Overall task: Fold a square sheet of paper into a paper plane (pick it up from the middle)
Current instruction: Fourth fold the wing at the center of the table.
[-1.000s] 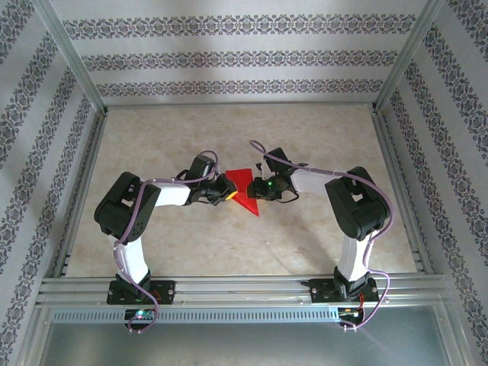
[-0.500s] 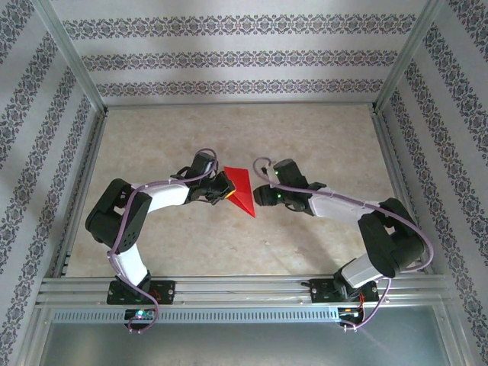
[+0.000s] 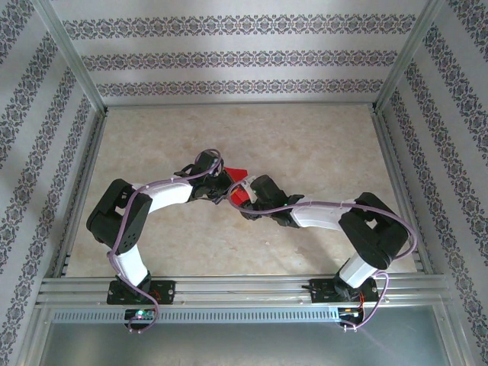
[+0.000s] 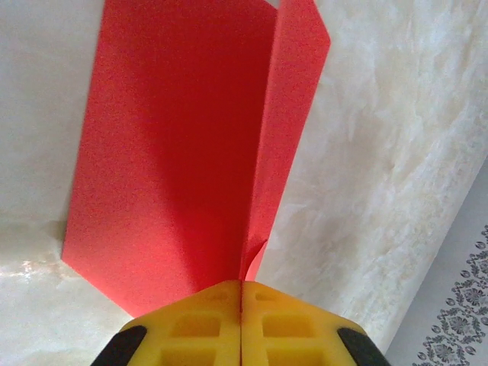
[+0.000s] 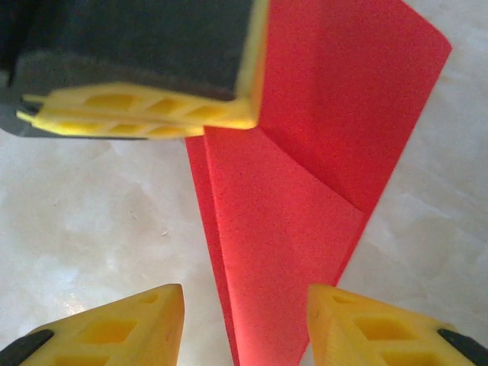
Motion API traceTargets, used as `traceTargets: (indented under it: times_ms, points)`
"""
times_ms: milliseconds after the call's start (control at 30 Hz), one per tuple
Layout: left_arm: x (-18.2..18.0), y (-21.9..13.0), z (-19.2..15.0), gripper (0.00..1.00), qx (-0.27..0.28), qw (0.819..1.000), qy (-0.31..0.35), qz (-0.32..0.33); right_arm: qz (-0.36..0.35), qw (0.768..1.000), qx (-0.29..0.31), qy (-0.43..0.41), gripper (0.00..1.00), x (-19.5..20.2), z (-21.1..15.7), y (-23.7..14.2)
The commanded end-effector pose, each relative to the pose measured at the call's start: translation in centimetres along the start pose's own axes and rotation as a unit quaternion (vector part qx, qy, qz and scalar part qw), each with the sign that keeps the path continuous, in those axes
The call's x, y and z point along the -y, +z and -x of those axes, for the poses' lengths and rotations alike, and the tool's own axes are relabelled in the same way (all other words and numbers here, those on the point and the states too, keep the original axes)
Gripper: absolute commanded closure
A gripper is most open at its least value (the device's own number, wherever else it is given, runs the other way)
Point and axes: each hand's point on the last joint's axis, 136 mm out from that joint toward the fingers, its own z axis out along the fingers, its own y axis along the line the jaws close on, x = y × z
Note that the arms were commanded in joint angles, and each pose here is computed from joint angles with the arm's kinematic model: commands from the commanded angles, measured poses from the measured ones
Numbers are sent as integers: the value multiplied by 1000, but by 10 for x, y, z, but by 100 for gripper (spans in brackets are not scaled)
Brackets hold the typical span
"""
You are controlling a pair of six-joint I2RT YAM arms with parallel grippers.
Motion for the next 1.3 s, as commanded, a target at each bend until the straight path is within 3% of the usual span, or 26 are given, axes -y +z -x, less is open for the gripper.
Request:
traceTargets:
  times_ms: [0,800,967,1267]
  points:
    - [0,-2,-2,93,4,1000,-24,13,-21,1000,5,-20,54,3,-1,7]
    - [-1,-5,-1,89,8,999,-31,17,-37,999,-20,-15,82,12,-18,16]
    - [-2,-17,13,82,27,999,-28,20,-16,1000,-23,2,86,10,-19,17]
    - [-12,-68,52,67,107,994,-24,25,66,994,-26,84,89,4,-18,15]
